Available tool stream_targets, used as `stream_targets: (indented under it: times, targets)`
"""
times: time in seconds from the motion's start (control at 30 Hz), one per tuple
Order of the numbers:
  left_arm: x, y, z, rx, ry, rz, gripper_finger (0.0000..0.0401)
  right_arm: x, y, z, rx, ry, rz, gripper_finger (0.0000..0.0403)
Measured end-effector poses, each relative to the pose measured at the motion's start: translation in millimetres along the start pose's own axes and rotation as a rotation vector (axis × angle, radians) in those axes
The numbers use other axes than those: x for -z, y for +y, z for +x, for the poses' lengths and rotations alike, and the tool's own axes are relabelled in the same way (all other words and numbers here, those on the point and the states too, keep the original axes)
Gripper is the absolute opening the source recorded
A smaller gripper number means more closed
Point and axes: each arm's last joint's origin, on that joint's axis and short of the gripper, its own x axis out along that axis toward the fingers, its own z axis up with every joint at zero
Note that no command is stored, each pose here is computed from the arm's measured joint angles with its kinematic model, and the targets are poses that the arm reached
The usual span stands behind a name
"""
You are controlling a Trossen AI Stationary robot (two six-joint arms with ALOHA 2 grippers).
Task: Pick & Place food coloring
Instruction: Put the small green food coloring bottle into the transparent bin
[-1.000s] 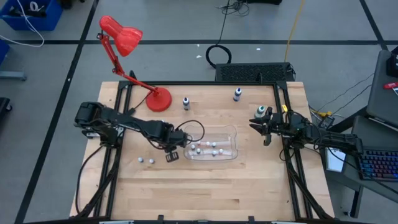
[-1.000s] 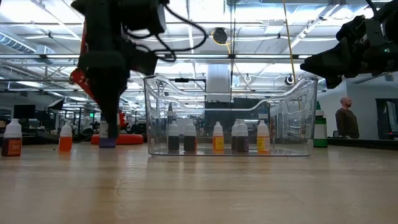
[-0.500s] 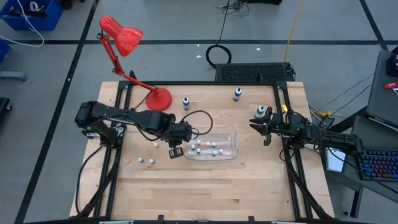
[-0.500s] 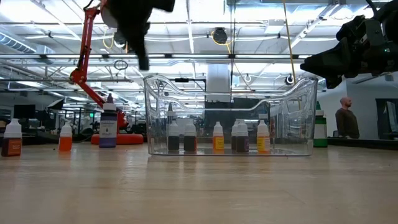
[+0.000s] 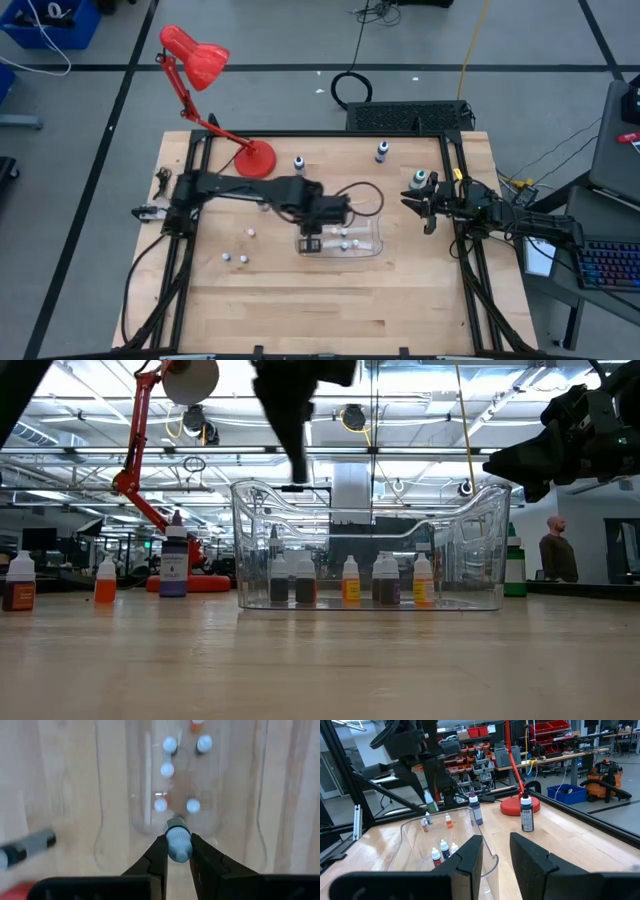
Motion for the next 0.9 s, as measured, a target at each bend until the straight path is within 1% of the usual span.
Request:
stream_targets:
  times: [0.17,0.37,0.43,0.6,0.8,0.9]
  targets:
    - [-19.0,1.2,20.9,0.042,0.004,0.07,0.0059,0.0,0.0,0.0,0.0,0.0,0.0,0.0089]
    - [-26.4,-3.4,46.9,0.094,0.03,0.085,0.0059,0.0,0.0,0.0,0.0,0.0,0.0,0.0089]
    - [-29.5,-6.8,54.3,0.096,0.024,0.102,0.0059,0.0,0.0,0.0,0.001,0.0,0.0,0.0089]
    - [-36.4,-16.4,70.2,0.147,0.001,0.136,0.0059,0.1,0.0,0.0,0.0,0.0,0.0,0.0089]
    - [-40.3,-20.9,82.3,0.141,-0.008,0.161,0.0059,0.1,0.0,0.0,0.0,0.0,0.0,0.0089]
    - [-43.5,-21.9,89.7,0.1,-0.021,0.16,0.0059,0.0,0.0,0.0,0.001,0.0,0.0,0.0089]
